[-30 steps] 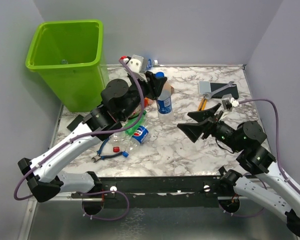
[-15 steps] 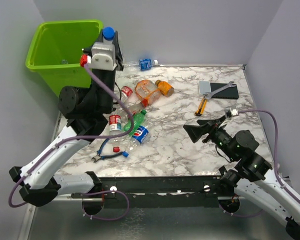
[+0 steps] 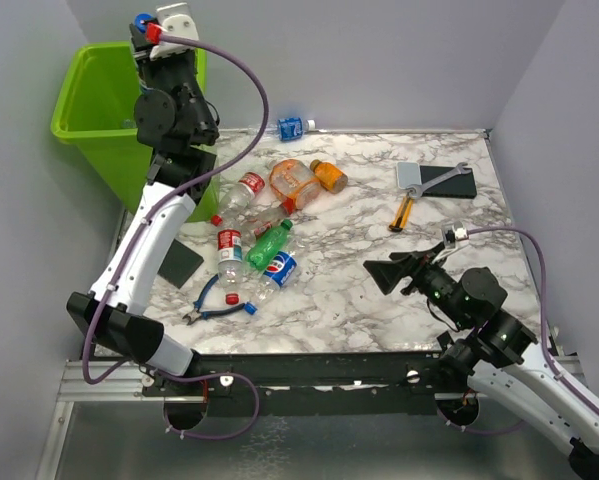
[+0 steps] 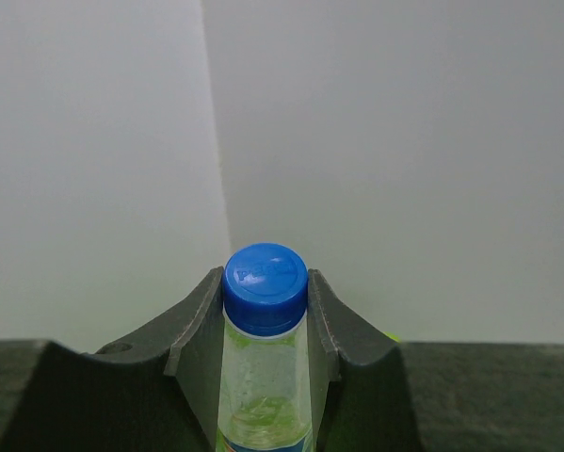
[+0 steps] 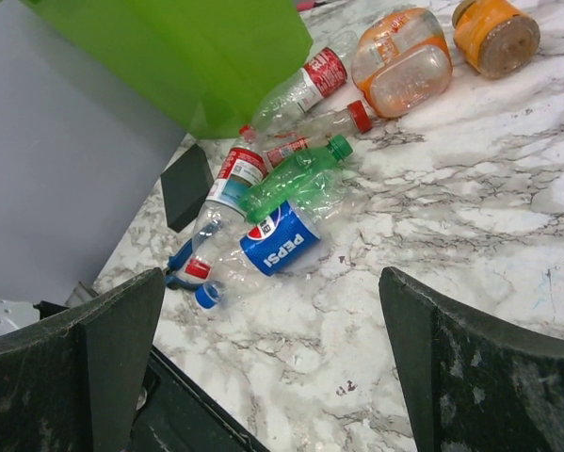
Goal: Put the plastic bottles in the bin
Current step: Place the plastic bottle in the trash bin.
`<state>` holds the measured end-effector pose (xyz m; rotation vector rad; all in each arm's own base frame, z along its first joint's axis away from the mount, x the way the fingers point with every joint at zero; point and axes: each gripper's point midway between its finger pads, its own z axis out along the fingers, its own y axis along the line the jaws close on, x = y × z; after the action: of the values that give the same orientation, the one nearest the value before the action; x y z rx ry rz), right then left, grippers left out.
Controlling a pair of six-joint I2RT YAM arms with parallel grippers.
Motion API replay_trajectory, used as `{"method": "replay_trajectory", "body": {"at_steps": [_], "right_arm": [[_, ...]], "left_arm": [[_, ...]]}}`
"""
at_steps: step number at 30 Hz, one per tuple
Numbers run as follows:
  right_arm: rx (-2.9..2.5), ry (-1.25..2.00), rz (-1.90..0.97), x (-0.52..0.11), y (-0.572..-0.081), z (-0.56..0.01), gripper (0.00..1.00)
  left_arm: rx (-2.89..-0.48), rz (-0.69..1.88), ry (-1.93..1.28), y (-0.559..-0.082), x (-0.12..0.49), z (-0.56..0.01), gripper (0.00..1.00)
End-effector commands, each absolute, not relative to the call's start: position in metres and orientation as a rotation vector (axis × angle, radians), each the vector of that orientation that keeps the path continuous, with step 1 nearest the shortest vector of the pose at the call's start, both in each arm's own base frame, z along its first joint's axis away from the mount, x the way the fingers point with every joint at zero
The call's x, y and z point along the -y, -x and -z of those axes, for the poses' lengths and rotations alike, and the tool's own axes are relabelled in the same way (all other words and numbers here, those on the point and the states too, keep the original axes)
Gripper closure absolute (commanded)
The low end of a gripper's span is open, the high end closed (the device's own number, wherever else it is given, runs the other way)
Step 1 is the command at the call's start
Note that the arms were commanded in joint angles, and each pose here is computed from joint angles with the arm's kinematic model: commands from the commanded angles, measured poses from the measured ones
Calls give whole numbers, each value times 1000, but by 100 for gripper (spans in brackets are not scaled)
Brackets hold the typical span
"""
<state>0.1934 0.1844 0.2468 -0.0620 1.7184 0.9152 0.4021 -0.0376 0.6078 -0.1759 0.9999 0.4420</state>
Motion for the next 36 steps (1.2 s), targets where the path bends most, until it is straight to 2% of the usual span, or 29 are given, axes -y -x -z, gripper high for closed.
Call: {"method": "replay_trajectory", "body": {"at_steps": [1,8,20,21,24,25,29,33,36], "right_arm": [[-1761,68,-930,-185,-187,-230,0],[-1790,74,-891,-182,-188,-222,0],[-1825,89,-863,-180,-187,-212,0],[-1826,90,-859,-179,-187,-212,0],[-1823,103,-852,-178,-186,-215,0],[-1821,104,-848,-178,-186,-216,0],[-1822,105,-834,-177,-188,-217,0],[-1835,95,-815,-177,-191,-220,0],[-1844,74,-778,-173,-197,-222,0]], "left_arm": [[-992,-484,513,-393,-30,-591,100],[-1152,-560,722,-416,-95,-503,100],[-1342,-468,718,-443,-98,-428,100],[-1344,-460,723,-443,-99,-427,95],[-1332,-439,719,-440,-97,-435,45],[-1323,-428,716,-440,-97,-442,34],[-1271,-364,707,-436,-92,-473,3],[-1221,-251,661,-426,-70,-510,1],[-1216,-149,549,-414,-22,-540,1]]}}
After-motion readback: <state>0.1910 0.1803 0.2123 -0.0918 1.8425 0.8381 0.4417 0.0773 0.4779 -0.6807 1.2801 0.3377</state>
